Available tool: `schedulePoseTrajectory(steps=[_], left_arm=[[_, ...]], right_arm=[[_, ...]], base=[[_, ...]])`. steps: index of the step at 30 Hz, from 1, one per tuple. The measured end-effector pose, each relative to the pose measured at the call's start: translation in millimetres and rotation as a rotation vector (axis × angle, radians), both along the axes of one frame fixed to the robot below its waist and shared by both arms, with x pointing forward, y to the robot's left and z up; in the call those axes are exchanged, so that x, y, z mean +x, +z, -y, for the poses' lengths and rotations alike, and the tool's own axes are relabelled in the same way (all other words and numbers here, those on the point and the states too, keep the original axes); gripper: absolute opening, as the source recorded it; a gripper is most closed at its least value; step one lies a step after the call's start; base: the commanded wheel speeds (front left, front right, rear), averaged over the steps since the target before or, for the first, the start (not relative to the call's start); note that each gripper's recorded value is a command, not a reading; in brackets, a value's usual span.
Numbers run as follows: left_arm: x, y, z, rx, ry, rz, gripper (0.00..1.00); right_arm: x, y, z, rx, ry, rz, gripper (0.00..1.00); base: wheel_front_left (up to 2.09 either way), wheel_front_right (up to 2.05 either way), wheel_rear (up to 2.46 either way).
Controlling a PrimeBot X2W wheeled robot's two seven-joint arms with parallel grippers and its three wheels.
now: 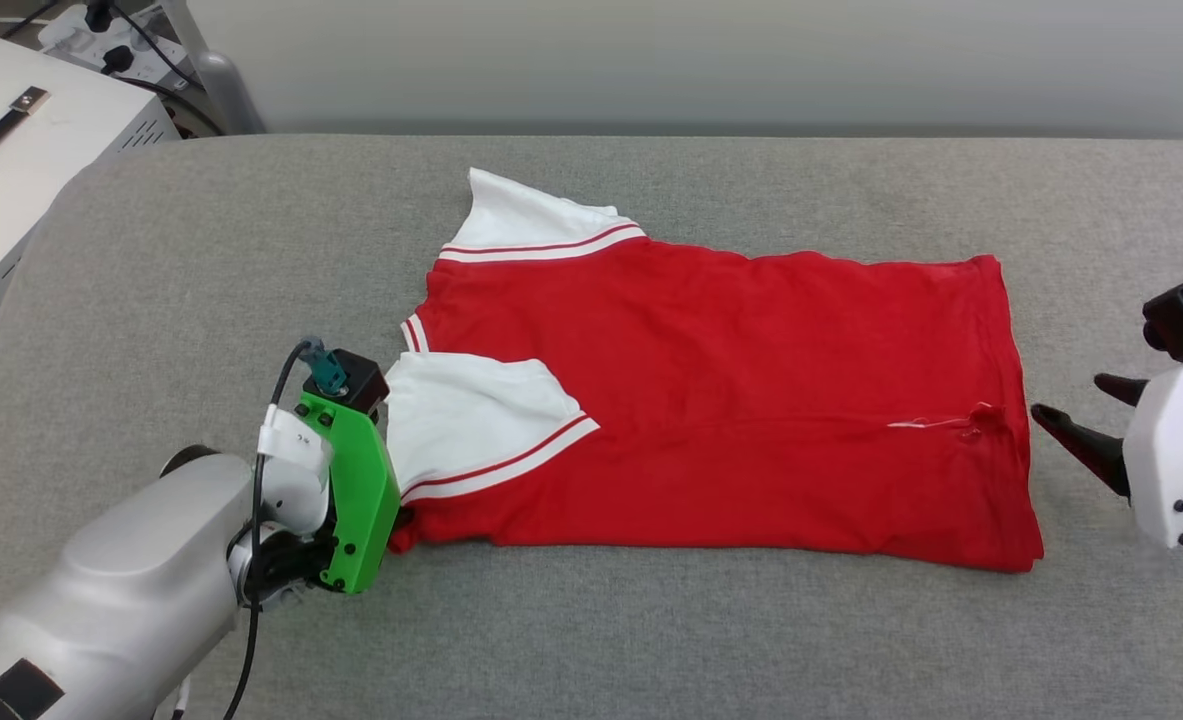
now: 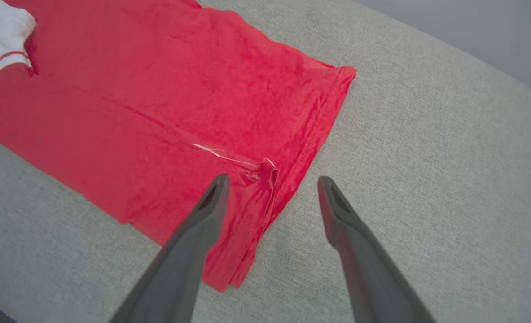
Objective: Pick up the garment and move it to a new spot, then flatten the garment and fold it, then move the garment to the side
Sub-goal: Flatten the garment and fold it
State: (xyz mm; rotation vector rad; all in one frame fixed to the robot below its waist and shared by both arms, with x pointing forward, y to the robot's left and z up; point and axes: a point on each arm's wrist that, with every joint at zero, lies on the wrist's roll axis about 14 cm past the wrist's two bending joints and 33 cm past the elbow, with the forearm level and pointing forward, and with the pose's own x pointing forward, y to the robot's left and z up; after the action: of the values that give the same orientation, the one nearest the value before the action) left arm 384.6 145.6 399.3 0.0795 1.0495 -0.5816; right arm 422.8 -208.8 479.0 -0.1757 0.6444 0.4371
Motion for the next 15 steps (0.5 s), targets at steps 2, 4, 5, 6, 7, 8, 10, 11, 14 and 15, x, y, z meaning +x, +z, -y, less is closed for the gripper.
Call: schedulePoseTrajectory(steps=[2,4,5,6,7,8,10,11,14,15], left_arm=[[-0.1,4.0,0.1,-0.003,-0.008,0.02,0.0],[-1.0,5.4,-1.2,-0.003,-0.013,0.028,0.0],[-1.2,5.3,-1.6,-0.005,-0.012,0.029,0.0],[-1.3,5.1,-1.5,-0.007,-0.012,0.029,0.0],[-1.2,5.0,-1.2,-0.01,-0.012,0.03,0.0],[-1.0,4.7,-1.2,-0.009,-0.014,0.031,0.0],[-0.6,3.6,-1.5,-0.009,-0.015,0.032,0.0],[-0.3,3.0,-1.4,-0.009,-0.016,0.031,0.0],[1.6,2.5,-1.0,-0.011,-0.017,0.03,0.0],[2.4,2.0,-1.2,-0.012,-0.016,0.031,0.0]], right_arm=[[-5.8,-4.1,7.7,-0.033,-0.007,-0.066,1.0],[-12.7,-12.0,13.8,-0.08,-0.001,-0.135,1.0],[-15.4,-15.8,15.3,-0.092,-0.001,-0.166,1.0],[-17.6,-19.0,15.6,-0.096,0.0,-0.191,1.0],[-20.6,-23.4,15.8,-0.106,0.003,-0.223,1.0],[-22.7,-27.5,15.9,-0.114,0.005,-0.248,1.0],[-26.0,-34.9,16.7,-0.126,0.005,-0.29,1.0],[-27.8,-39.8,17.1,-0.134,0.005,-0.311,1.0],[-31.4,-54.3,16.8,-0.14,-0.001,-0.361,1.0],[-32.8,-60.4,15.4,-0.133,-0.006,-0.378,1.0]], base=[[0.0,0.0,0.0],[0.0,0.0,0.0],[0.0,0.0,0.0],[0.0,0.0,0.0],[0.0,0.0,0.0],[0.0,0.0,0.0],[0.0,0.0,0.0],[0.0,0.0,0.0],[0.0,0.0,0.0],[0.0,0.0,0.0]])
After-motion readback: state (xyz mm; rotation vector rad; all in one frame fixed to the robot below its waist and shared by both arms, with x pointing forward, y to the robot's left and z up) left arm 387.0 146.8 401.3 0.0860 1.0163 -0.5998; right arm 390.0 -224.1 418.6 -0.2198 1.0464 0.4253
